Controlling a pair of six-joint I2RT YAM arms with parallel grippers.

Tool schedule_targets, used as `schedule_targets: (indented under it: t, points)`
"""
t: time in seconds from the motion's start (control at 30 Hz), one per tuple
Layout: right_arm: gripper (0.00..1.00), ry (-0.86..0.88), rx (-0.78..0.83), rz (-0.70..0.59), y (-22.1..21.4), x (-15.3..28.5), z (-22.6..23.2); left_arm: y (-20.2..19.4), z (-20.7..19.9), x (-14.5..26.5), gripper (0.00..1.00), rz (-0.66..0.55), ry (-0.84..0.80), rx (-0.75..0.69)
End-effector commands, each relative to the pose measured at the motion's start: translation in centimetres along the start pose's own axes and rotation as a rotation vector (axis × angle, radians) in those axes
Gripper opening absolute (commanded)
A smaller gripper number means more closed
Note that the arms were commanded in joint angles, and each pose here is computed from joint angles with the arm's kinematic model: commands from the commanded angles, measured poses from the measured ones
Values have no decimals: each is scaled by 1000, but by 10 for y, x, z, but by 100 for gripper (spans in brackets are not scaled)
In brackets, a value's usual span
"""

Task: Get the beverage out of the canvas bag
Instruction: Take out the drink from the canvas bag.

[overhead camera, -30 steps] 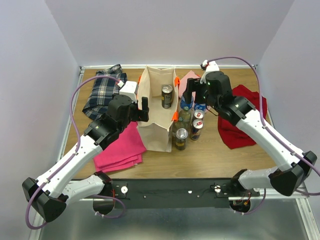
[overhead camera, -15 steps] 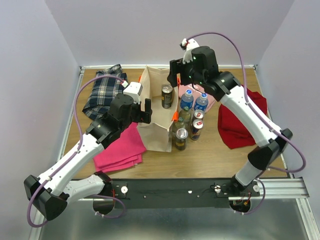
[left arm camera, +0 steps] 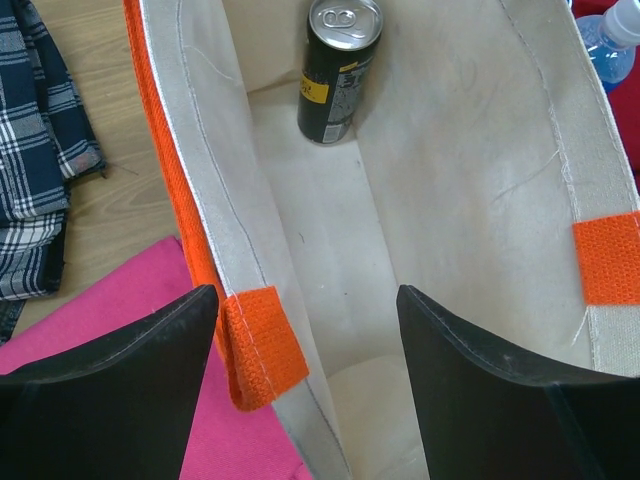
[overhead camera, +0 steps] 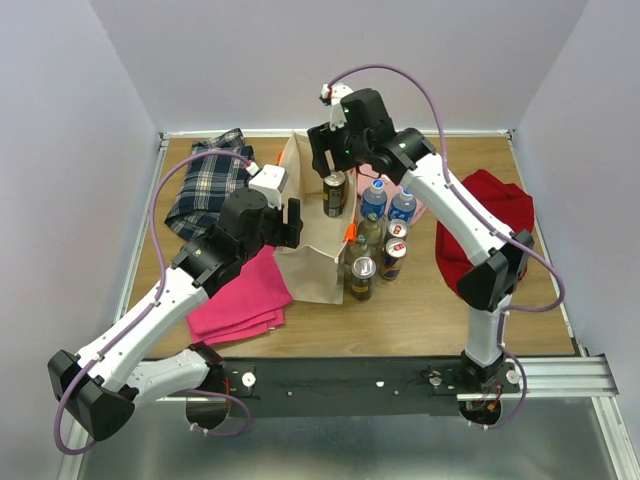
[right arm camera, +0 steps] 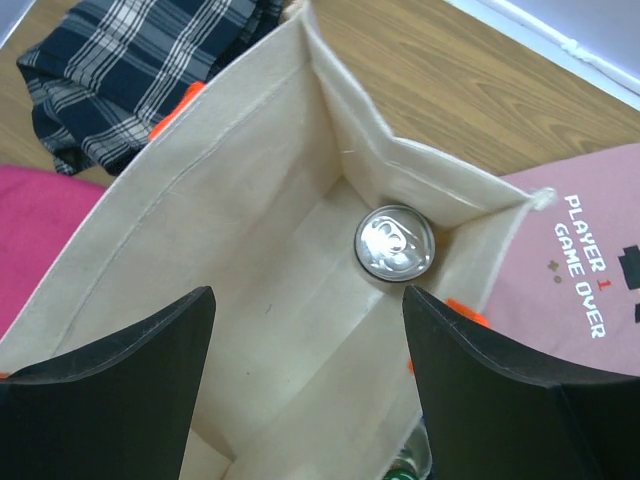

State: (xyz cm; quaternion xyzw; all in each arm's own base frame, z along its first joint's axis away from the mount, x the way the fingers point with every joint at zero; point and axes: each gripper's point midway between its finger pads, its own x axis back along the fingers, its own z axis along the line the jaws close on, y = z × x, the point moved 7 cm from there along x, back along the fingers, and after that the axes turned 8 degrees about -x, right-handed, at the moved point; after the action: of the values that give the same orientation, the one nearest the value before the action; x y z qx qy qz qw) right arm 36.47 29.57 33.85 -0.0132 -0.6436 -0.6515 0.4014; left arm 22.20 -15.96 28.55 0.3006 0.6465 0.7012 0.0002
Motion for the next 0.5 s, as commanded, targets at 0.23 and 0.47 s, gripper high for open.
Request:
schedule_targets:
  t: [0.23, 0.47]
  points:
    - [84, -39, 95, 95, -23, -30, 17, -5, 1, 1, 75, -1, -11, -15]
    - [86, -91, 121, 142, -32, -50, 11, -3, 0, 0, 74, -4, -12, -17]
